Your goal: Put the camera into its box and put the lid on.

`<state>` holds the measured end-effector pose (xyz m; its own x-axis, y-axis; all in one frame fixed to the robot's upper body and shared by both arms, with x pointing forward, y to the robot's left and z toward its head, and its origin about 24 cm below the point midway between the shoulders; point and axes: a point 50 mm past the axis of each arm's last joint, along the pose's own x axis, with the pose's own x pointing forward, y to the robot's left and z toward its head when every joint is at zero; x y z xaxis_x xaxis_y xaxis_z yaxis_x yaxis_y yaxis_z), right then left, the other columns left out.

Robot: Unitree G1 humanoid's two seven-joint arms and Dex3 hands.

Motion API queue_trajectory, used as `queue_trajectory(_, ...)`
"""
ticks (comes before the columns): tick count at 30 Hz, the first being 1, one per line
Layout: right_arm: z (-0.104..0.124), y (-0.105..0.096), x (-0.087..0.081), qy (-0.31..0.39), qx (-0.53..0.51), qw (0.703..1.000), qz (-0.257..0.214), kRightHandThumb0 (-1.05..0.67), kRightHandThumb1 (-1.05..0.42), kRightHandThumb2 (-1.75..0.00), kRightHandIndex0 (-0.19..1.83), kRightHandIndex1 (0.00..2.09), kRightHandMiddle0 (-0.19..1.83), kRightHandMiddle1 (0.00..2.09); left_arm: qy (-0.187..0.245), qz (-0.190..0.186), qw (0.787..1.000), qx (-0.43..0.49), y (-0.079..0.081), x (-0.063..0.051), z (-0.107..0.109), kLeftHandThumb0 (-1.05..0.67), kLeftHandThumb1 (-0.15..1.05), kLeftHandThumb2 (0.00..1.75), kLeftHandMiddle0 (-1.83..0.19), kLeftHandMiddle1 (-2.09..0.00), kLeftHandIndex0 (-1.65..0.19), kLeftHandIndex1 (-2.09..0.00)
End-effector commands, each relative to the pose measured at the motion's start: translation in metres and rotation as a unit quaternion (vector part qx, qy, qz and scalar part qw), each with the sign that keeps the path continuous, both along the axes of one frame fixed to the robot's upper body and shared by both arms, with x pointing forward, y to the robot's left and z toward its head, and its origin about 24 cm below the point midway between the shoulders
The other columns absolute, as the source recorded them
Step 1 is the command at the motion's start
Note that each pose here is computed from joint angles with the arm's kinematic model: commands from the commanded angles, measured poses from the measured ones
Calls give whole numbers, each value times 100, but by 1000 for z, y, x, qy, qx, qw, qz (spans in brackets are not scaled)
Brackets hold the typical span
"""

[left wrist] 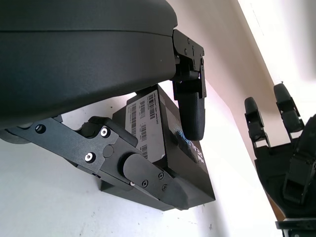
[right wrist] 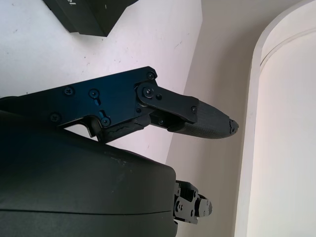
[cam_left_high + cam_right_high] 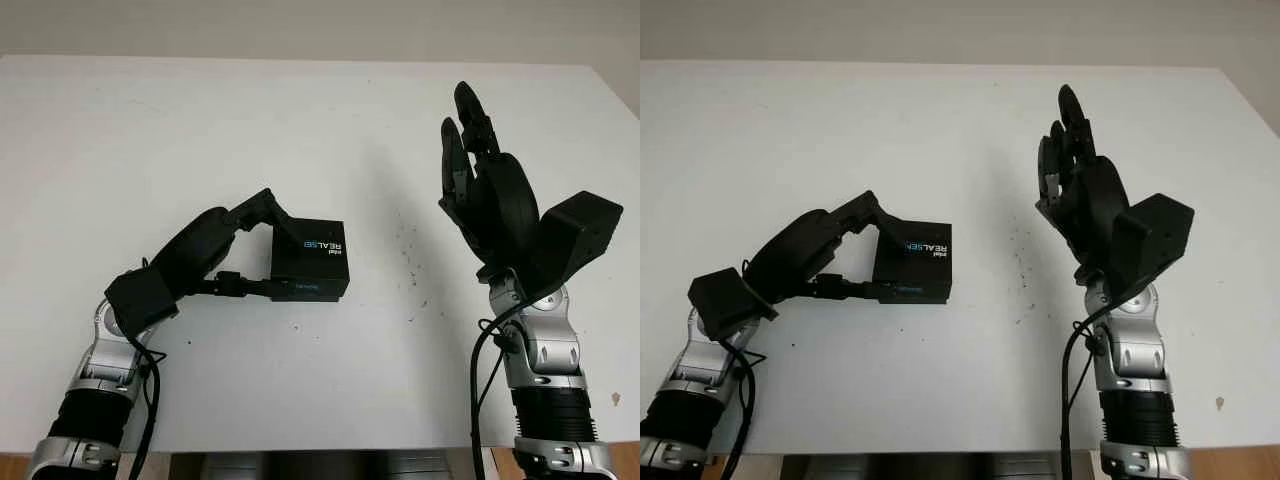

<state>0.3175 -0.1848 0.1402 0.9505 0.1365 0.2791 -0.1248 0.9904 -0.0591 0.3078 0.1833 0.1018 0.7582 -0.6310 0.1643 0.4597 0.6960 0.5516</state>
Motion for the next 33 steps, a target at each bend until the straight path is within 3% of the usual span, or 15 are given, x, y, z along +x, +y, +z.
queue_trajectory(1,4,-3,-3,-10,-1,1000,-4,-68,-105,-69,-13,5,-19,18,0,-6,1000,13,-2,1,0,-25,97,5,-12,-179,-16,-159)
queue_trajectory(13,4,-5,-3,-10,-3,1000,-1,-68,-105,-69,-14,5,-18,16,-1,13,999,36,7,-2,-2,-24,97,6,-12,-176,-15,-157)
queue_trajectory(15,4,-5,-3,-12,-1,1000,2,-68,-105,-70,-14,5,-19,16,-11,8,995,98,9,-4,-1,-32,100,6,-7,-150,-10,-147)
queue_trajectory(16,4,-5,-3,-13,0,1000,4,-68,-105,-70,-14,5,-19,16,-24,2,988,153,9,-5,1,-43,102,10,-4,-116,-6,-129)
queue_trajectory(17,4,-5,-3,-13,2,1000,4,-68,-105,-70,-14,5,-18,16,-32,-7,978,208,10,-7,2,-58,104,23,-3,-59,-4,-86)
queue_trajectory(18,4,-5,-2,-14,4,1000,3,-68,-105,-69,-14,5,-18,16,-40,-13,964,263,10,-8,3,-65,104,31,2,-33,-6,-53)
queue_trajectory(20,5,-4,-3,-14,4,1000,3,-68,-105,-68,-13,6,-18,17,-48,-20,938,342,11,-11,5,-80,105,48,15,-7,3,-15)
queue_trajectory(26,6,-5,-3,-14,0,1000,9,-67,-105,-70,-15,5,-19,15,-69,-20,890,451,6,-19,12,-89,105,66,19,0,18,-1)
queue_trajectory(33,6,-4,-2,-15,1,1000,12,-67,-105,-70,-15,5,-19,14,-74,-15,875,479,2,-24,21,-92,105,70,19,0,19,0)
